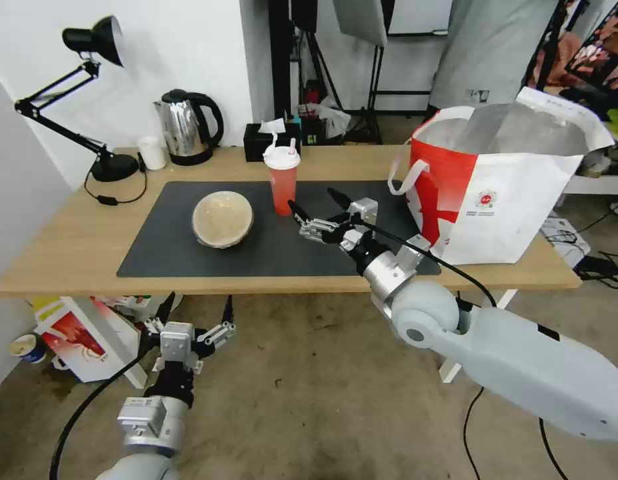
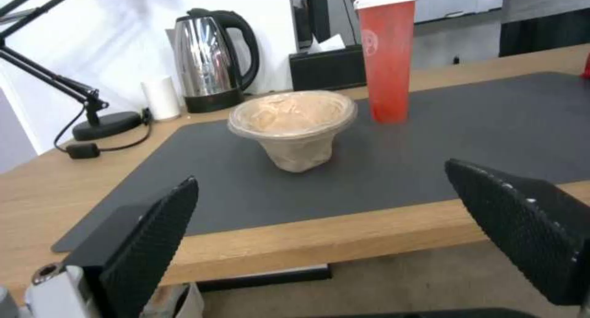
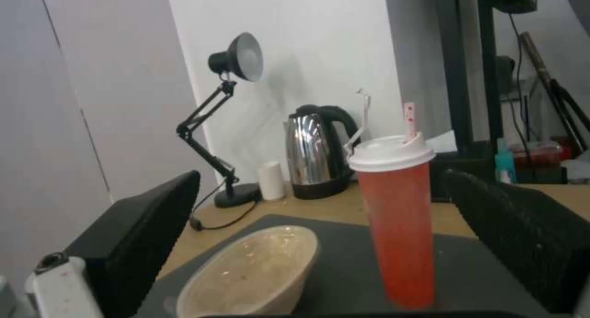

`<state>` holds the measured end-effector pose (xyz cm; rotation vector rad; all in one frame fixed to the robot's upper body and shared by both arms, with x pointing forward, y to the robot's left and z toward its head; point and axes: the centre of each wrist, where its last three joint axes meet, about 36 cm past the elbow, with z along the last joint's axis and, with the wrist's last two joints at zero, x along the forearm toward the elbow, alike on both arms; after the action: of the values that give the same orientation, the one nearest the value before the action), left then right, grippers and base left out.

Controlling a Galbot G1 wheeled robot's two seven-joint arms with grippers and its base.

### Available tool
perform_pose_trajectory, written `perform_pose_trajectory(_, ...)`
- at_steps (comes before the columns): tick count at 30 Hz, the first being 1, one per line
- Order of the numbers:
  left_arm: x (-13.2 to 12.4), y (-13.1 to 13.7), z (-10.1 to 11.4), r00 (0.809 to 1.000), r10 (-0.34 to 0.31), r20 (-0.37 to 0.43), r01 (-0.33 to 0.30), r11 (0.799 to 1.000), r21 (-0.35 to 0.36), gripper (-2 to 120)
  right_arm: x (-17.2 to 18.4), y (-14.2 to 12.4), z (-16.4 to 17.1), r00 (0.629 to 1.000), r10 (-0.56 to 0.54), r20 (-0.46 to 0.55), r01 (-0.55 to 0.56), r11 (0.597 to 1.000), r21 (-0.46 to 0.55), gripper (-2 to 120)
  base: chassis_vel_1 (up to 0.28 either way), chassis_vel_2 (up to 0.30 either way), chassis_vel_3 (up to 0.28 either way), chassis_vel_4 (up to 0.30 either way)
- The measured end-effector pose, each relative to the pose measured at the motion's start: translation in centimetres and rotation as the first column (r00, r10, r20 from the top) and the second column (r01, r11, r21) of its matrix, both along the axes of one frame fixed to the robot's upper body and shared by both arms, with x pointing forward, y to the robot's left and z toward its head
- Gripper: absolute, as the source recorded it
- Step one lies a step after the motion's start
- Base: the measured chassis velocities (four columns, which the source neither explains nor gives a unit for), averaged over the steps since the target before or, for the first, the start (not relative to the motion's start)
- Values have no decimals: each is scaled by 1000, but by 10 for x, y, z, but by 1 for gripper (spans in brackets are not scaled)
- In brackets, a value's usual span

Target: Pick up the trash from the table and place it into the takeout bag.

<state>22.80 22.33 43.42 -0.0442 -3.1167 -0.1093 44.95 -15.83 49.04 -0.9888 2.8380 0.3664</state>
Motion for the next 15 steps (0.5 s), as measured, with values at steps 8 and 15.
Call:
perform_pose_trajectory(8,0,0,0,1000,0,0,0,1000,0,100,13,3,0,1000,-13,4,13,1000,-17,100,0,0,0,0)
perform_pose_trajectory(15,0,0,0,1000,0,0,0,1000,0,100,24,13,-3,1000,-12,-5,12,1000,-25,100,0,0,0,0)
